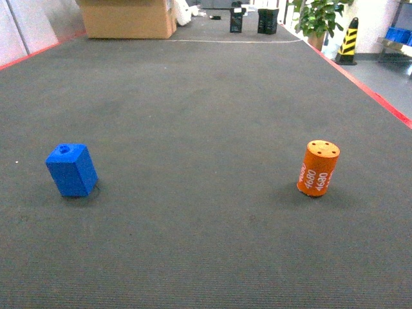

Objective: Sort blue parts and orange caps into right shelf containers

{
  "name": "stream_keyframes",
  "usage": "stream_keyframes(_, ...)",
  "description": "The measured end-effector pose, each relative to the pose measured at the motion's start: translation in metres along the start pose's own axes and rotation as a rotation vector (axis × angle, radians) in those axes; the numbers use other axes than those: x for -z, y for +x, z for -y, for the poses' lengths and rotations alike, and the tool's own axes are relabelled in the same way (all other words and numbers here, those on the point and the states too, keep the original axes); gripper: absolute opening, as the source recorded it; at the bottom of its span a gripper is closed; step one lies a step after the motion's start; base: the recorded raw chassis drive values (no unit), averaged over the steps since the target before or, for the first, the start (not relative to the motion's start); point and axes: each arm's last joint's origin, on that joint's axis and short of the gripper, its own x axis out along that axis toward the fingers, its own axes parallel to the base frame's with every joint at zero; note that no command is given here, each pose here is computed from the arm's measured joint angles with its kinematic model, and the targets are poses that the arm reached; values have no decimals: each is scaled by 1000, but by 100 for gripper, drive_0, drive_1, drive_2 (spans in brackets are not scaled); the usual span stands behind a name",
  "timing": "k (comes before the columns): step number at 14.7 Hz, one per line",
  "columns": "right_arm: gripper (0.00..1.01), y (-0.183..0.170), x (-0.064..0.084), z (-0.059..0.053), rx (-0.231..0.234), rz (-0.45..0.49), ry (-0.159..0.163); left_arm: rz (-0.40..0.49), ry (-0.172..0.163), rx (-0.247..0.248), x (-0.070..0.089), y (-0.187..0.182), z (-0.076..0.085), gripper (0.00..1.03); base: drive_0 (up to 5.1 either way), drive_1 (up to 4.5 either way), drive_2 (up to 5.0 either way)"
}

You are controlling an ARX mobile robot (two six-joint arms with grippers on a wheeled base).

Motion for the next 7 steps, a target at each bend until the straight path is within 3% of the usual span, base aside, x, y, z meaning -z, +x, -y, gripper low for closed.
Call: stream_keyframes(7,98,0,0,0,0,0,0,0,0,0,0,0,0,98,0,0,0)
